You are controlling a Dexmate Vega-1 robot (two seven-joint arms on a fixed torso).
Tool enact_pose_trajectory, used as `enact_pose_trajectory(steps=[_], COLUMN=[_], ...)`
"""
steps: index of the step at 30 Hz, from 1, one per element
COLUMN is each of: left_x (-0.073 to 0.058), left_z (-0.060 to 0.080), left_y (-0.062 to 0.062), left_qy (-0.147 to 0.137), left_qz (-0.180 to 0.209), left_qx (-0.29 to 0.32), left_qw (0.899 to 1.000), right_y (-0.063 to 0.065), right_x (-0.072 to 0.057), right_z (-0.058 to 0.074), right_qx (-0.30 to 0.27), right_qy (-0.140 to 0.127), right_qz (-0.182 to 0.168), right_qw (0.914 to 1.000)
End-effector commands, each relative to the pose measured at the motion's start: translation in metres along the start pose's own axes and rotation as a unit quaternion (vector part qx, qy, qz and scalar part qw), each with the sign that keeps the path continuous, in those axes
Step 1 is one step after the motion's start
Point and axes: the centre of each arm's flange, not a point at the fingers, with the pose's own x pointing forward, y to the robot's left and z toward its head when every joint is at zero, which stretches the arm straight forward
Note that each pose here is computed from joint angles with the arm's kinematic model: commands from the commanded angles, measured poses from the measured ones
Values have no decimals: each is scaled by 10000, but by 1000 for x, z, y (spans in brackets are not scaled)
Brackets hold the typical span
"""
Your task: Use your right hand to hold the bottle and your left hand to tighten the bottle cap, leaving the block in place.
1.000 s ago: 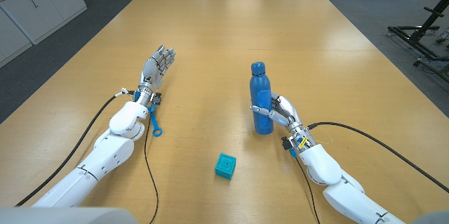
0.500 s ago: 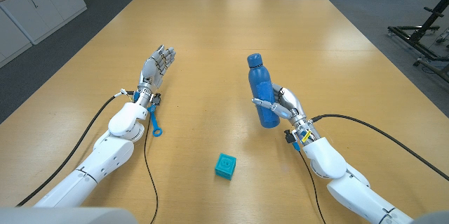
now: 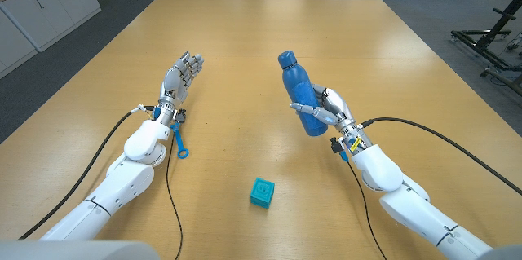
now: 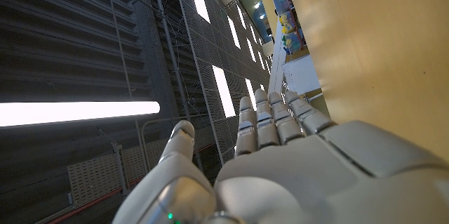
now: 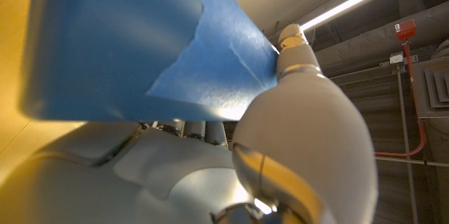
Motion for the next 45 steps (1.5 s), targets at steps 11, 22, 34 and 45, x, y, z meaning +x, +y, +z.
enact_pose_trajectory(steps=[11, 22, 34, 45], left_x=[4, 3, 4, 2], left_z=[9, 16, 28, 54], left_y=[-5, -11, -29, -50], left_qy=[-130, -301, -598, -769], left_qz=[-78, -168, -433, -371], left_qx=[85, 214, 263, 1447], left_qw=[9998, 9992, 9969, 9858], right_y=[-15, -16, -7, -1], right_x=[18, 28, 44, 47], right_z=[16, 13, 7, 10], right_qx=[414, 421, 424, 402], right_qy=[-392, -308, -182, -203], right_qz=[-157, -107, 88, 155], right_qw=[9982, 9986, 9989, 9989])
